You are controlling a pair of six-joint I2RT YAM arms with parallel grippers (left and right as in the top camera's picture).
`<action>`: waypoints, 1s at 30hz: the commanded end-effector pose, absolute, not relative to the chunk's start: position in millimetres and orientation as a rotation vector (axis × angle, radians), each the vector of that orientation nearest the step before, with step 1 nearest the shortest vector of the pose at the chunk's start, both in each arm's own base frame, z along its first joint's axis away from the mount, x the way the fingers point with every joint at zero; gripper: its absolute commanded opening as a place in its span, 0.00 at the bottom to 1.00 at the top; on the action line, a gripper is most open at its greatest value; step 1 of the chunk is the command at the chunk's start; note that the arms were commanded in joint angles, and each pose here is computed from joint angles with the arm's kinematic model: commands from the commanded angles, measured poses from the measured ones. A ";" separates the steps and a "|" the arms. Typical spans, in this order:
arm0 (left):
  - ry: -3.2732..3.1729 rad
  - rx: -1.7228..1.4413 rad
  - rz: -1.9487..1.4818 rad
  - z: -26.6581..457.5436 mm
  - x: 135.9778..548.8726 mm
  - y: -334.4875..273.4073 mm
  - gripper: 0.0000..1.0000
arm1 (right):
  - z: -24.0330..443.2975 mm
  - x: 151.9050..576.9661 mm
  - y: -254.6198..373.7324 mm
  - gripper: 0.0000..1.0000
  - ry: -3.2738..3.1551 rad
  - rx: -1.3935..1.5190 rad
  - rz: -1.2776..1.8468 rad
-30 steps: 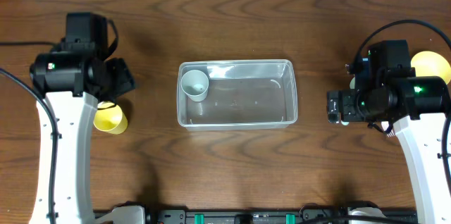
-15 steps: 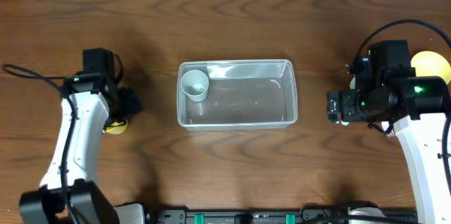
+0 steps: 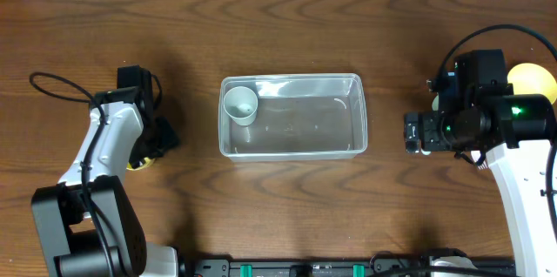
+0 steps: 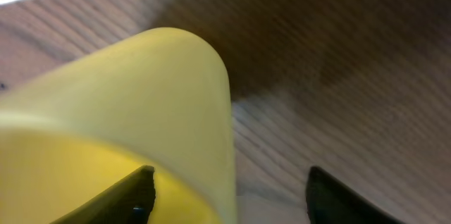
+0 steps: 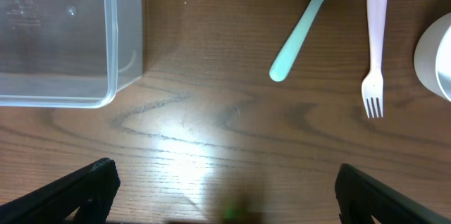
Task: Pack container
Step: 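Grasp the yellow cup with the left gripper and place it in the box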
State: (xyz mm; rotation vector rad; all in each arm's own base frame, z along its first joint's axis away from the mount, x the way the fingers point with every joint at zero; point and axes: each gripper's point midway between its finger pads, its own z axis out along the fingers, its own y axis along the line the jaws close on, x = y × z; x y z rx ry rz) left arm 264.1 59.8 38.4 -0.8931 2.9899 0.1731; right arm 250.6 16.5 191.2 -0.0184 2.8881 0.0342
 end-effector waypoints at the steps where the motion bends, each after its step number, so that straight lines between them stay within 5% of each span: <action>1: 3.002 -0.889 0.181 37.3 262.1 61.3 0.40 | 195.3 253.3 12.3 0.99 2.876 -0.015 0.022; 6: 3.001 -0.888 0.180 37.6 262.2 61.1 0.13 | 195.3 253.3 12.3 0.99 2.876 -0.015 0.022; 9: 2.997 -0.887 0.179 38.7 262.7 61.2 0.06 | 195.3 253.3 12.3 0.99 2.876 -0.015 0.022; 18: 2.938 -0.856 0.137 62.4 266.9 57.3 0.06 | 195.4 253.5 12.4 0.99 2.876 -0.016 0.021; 30: 2.729 -0.257 -0.256 208.3 280.4 -52.1 0.06 | 195.5 253.9 12.4 0.99 2.874 -0.015 0.022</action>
